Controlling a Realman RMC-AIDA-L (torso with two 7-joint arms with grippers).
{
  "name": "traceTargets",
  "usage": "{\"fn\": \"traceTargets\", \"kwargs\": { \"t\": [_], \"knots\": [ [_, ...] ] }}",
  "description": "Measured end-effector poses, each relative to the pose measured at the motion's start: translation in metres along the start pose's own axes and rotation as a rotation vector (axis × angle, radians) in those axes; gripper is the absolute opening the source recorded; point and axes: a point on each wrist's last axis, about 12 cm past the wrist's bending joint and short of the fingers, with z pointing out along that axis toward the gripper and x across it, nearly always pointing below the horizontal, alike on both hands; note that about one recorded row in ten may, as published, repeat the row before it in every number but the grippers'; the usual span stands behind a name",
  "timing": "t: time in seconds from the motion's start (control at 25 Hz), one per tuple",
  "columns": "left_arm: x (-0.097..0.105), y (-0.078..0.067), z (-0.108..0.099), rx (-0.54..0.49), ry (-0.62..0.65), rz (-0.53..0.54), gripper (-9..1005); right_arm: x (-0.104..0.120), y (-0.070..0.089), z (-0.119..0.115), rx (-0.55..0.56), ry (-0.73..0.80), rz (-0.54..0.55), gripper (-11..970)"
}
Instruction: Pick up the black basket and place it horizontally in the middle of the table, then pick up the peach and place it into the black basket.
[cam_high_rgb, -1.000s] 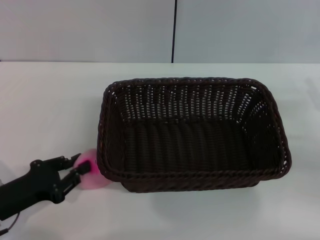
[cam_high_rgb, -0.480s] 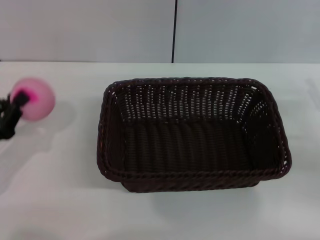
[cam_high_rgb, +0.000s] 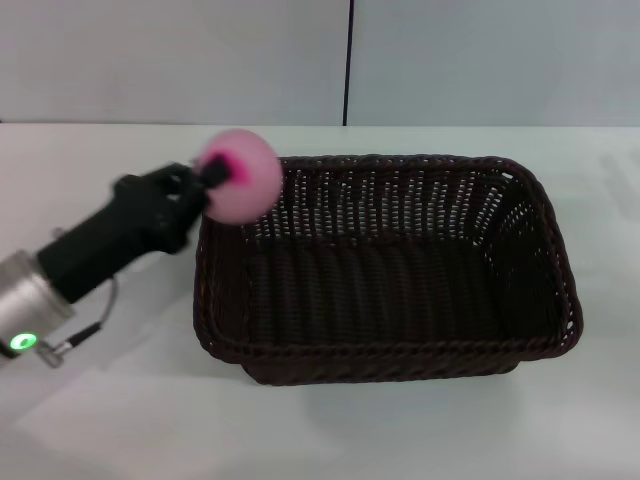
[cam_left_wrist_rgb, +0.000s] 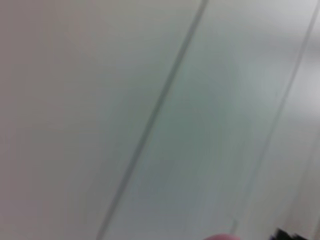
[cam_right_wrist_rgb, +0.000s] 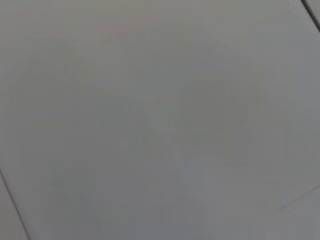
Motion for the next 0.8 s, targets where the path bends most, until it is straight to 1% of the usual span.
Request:
{"fn": "traceTargets", "kwargs": {
  "t": [0.16, 0.32, 0.64, 0.68, 0.8],
  "knots": [
    [0.0084, -0.0065, 0.0088, 0.016, 0.006, -0.007, 101, 0.0010, 0.0007, 0.0008, -0.002, 0.005, -0.001, 501],
    [0.0110, -0.0092, 0.0095, 0.016, -0.003, -0.004, 238, 0.0018, 0.0002, 0.0002, 0.003, 0.007, -0.006, 501],
    [0.0102, -0.0088, 0.0074, 0.007, -0.015, -0.004, 486, 0.0039, -0.0006, -0.0002, 0.017, 0.013, -0.009, 501],
    [0.0098, -0.0087, 0.0073, 0.006, -0.019, -0.004, 715, 0.0044, -0.0004, 0.0002, 0.018, 0.014, -0.008, 501],
    [0.0073, -0.0089, 0.0061, 0.008, -0.040, -0.002, 740, 0.0056, -0.0001, 0.0011, 0.022, 0.015, -0.004, 501]
  ]
}}
